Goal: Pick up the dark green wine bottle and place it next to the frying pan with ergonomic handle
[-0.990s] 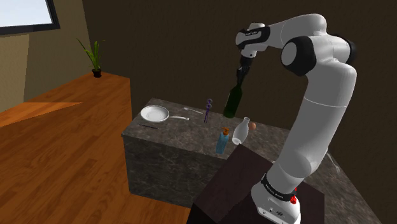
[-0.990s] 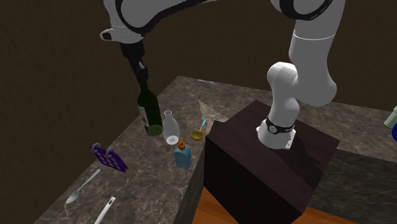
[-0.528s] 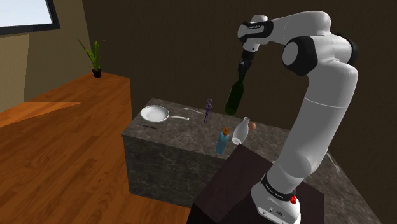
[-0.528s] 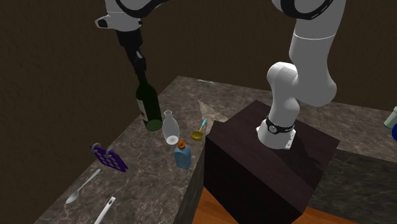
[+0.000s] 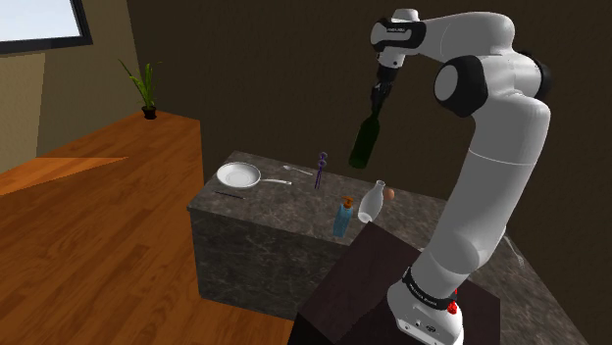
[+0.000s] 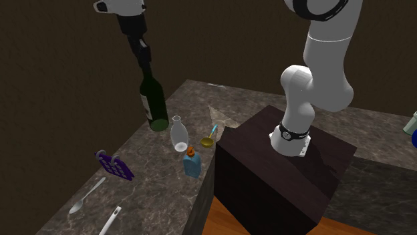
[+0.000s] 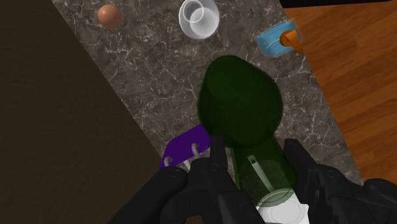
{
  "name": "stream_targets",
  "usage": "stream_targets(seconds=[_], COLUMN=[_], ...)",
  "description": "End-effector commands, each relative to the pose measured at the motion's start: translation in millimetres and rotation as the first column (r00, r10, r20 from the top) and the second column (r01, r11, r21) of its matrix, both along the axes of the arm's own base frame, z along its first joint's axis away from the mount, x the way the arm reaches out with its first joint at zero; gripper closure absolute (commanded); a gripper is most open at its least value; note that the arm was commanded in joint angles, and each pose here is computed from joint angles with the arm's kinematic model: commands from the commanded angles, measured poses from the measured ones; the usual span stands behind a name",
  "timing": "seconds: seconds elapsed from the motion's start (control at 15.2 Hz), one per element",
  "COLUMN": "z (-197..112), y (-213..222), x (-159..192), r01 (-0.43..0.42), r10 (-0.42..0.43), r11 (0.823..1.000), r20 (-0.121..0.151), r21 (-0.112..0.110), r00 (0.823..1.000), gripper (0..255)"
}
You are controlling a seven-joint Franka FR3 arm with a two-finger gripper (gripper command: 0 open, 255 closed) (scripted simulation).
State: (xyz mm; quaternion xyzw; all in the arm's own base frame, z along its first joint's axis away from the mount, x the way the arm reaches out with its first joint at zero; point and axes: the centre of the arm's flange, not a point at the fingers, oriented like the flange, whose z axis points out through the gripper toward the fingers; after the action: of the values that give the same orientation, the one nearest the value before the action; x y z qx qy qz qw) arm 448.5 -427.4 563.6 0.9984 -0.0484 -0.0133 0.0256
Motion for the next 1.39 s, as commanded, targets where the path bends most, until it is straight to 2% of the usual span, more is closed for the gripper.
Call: stream_targets(seconds=[0.0,0.73,1.32], z=[11,69,14], y=[0,0,79], x=[1,1,71], r01=[0.000,0.000,0.000], r10=[0.000,0.000,0.000], r11=[1.000,1.000,1.000], r20=[0.000,0.000,0.000], r21=[0.000,0.000,0.000], r00=[1.000,1.000,1.000], gripper=[255,255,255])
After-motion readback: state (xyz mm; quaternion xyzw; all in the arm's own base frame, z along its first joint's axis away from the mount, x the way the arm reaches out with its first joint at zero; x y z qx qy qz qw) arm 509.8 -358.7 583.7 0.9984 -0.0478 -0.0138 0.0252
